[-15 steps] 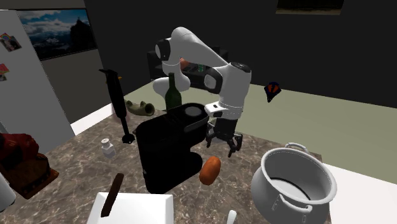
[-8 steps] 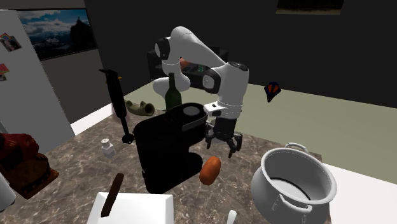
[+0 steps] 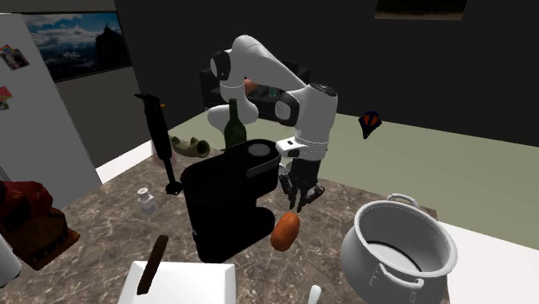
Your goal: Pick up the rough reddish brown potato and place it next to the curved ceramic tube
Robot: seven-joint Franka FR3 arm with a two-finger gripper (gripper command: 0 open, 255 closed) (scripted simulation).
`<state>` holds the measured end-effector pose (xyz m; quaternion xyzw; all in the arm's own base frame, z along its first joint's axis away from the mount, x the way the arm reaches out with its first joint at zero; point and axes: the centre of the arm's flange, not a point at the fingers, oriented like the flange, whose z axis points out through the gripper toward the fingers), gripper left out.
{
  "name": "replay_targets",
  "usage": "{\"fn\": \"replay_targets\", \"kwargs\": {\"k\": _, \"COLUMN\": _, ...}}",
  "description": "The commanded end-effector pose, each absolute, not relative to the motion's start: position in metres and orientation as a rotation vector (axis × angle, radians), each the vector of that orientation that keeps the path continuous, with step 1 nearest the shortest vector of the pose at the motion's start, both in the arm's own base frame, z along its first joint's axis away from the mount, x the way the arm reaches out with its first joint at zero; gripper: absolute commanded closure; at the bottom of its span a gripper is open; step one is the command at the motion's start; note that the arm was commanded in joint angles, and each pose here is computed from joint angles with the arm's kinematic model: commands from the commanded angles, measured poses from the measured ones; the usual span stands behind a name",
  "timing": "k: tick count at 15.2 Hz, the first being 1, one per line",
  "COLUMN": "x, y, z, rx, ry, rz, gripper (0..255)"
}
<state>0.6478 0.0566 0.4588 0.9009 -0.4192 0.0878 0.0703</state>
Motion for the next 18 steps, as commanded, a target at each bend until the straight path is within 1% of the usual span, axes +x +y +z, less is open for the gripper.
{"fn": "replay_targets", "kwargs": {"k": 1, "x": 0.658, "y": 0.061, "z": 0.398, "rx": 2.679, "ry": -1.247, "rz": 0.104, "gripper": 255}}
{"fn": "replay_targets", "kwargs": {"k": 2, "x": 0.668, "y": 0.074, "z": 0.397, "rx": 2.678, "ry": -1.246, "rz": 0.105, "gripper": 255}}
{"fn": "replay_targets", "kwargs": {"k": 3, "x": 0.650, "y": 0.068, "z": 0.390, "rx": 2.679, "ry": -1.246, "rz": 0.105, "gripper": 255}}
{"fn": "replay_targets", "kwargs": {"k": 6, "x": 0.659, "y": 0.079, "z": 0.387, "rx": 2.681, "ry": -1.242, "rz": 0.103, "gripper": 255}}
{"fn": "replay_targets", "kwargs": {"k": 7, "x": 0.654, "y": 0.079, "z": 0.456, "rx": 2.705, "ry": -1.265, "rz": 0.263, "gripper": 255}}
{"fn": "replay_targets", "kwargs": {"k": 8, "x": 0.654, "y": 0.079, "z": 0.456, "rx": 2.705, "ry": -1.265, "rz": 0.263, "gripper": 0}}
{"fn": "replay_targets", "kwargs": {"k": 11, "x": 0.658, "y": 0.060, "z": 0.425, "rx": 2.670, "ry": -1.240, "rz": 0.100, "gripper": 0}}
{"fn": "replay_targets", "kwargs": {"k": 18, "x": 0.657, "y": 0.053, "z": 0.394, "rx": 2.669, "ry": -1.239, "rz": 0.095, "gripper": 0}}
